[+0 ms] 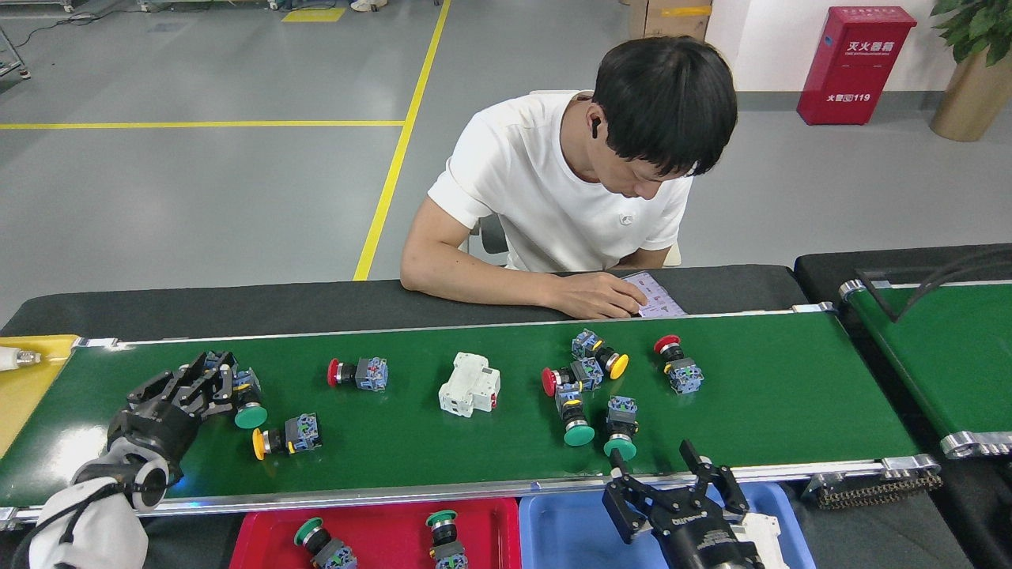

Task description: Pick switch part from conveyor to tray

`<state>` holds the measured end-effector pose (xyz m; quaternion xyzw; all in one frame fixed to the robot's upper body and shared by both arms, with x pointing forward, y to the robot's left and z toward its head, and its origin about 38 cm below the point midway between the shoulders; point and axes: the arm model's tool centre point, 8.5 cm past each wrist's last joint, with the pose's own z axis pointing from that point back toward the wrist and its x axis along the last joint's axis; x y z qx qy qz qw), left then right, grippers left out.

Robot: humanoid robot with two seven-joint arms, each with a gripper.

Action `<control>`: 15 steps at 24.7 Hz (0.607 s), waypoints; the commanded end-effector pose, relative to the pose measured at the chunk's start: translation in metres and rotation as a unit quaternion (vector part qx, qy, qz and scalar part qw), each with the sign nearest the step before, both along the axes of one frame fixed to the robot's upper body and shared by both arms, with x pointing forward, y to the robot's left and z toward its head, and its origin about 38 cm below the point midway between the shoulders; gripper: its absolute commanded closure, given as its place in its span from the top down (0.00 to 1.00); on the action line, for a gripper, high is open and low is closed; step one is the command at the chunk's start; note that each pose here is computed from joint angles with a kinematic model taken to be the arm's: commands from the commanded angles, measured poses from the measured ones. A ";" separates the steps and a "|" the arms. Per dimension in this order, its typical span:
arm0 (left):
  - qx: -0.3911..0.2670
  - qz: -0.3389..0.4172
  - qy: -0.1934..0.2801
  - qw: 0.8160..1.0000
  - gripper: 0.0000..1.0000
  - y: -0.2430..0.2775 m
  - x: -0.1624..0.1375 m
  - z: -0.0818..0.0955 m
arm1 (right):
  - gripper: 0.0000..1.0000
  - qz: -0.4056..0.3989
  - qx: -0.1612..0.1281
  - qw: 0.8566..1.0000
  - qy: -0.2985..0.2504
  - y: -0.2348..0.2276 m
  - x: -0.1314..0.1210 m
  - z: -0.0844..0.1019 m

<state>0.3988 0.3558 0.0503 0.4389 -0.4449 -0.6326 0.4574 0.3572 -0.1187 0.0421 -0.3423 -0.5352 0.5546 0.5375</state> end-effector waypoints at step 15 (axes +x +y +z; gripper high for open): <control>0.010 -0.200 -0.019 0.979 0.05 -0.142 -0.111 0.004 | 0.19 0.055 -0.047 0.997 0.003 0.045 0.035 0.003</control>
